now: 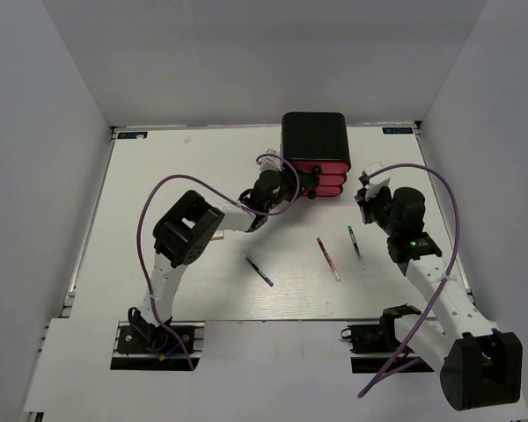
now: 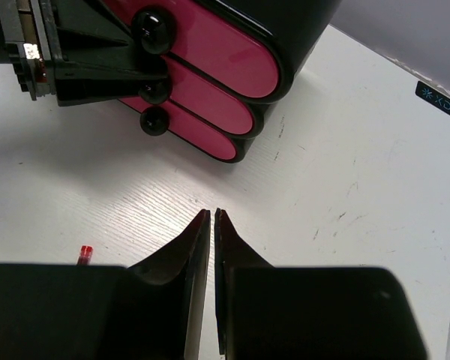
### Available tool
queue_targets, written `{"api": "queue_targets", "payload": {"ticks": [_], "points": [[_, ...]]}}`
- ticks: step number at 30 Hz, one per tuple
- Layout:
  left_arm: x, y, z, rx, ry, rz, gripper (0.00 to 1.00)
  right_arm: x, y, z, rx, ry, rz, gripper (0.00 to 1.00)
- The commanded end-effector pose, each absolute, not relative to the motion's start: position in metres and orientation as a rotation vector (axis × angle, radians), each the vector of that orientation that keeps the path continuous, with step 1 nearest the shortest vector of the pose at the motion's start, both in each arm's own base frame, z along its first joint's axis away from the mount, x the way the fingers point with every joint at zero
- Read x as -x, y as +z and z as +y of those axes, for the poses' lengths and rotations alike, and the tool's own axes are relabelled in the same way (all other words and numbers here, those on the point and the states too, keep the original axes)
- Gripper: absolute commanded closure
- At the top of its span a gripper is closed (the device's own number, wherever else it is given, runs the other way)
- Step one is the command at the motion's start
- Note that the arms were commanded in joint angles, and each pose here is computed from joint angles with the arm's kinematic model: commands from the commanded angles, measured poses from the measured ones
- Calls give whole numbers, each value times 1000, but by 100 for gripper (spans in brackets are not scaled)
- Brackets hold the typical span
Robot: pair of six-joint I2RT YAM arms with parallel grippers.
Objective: Sort the stationery into containers
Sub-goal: Open the drawer
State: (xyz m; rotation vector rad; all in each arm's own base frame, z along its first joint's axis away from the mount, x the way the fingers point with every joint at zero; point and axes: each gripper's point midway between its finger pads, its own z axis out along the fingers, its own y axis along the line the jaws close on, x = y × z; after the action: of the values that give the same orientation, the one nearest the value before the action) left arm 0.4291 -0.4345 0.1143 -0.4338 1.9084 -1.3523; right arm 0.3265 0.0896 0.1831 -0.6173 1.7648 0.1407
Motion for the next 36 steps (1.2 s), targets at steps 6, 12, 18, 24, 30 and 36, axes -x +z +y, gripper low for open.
{"api": "queue_targets", "payload": {"ticks": [6,12,18,24,30,36], "points": [[-431,125,-448,459,-1342,1886,64,-328,196,89,588,153,1712,88],[-413,120,-441,444,-1355,1894,77,-327,193,88,588,157,1717,86],[-375,120,-431,409,-1382,1913,81,-327,191,86,591,154,1722,64],[-348,119,-428,377,-1403,1936,81,-328,182,85,598,162,1750,53],[-337,123,-432,357,-1422,1936,64,-326,176,85,609,181,1772,50],[-338,134,-428,361,-1406,1922,28,-321,171,84,635,194,1794,47]]}}
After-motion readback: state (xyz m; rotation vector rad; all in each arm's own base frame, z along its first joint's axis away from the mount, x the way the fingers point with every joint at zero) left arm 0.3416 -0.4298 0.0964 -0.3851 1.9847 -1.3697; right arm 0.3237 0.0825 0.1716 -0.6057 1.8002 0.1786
